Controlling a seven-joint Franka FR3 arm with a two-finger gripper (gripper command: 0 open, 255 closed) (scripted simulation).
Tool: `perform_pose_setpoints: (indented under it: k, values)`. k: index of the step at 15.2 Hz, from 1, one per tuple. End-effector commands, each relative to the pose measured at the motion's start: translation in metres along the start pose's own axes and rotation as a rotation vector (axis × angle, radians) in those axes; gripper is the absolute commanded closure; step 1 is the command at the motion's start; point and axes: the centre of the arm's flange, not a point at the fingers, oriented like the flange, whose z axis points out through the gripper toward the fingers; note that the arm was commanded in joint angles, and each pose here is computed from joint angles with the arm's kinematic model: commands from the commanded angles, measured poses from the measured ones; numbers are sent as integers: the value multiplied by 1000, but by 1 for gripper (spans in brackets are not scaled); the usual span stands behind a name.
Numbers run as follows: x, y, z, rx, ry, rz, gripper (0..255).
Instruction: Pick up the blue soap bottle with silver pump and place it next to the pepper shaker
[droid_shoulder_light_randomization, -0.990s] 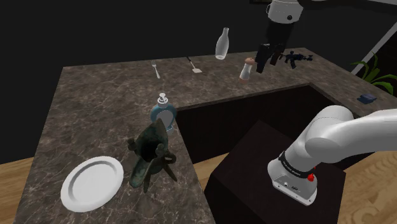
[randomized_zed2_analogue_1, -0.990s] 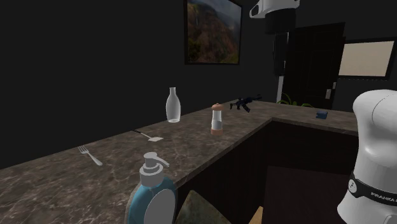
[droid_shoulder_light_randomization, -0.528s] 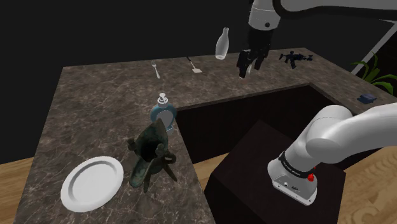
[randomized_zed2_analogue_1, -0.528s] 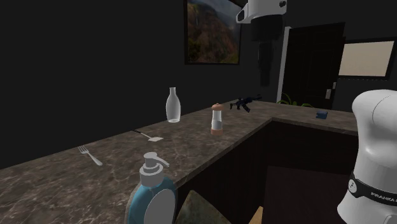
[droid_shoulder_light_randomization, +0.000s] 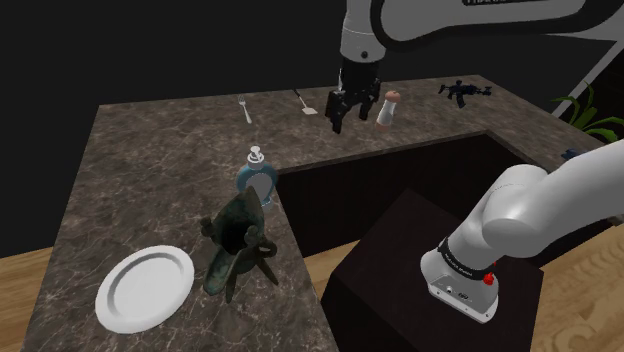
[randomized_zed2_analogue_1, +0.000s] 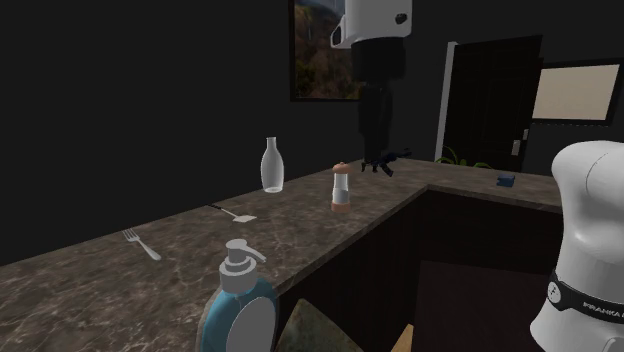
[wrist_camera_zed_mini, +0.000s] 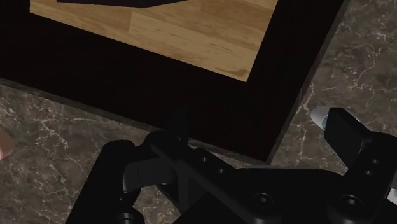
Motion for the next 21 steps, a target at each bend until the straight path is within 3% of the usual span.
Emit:
perform_pose_setpoints:
  k: [1,17,21]
  values:
    - [17,-21,8,3,5,4,0]
    - [129,-187,56,16,43,31,0]
    - [135,-194,74,16,45,32,0]
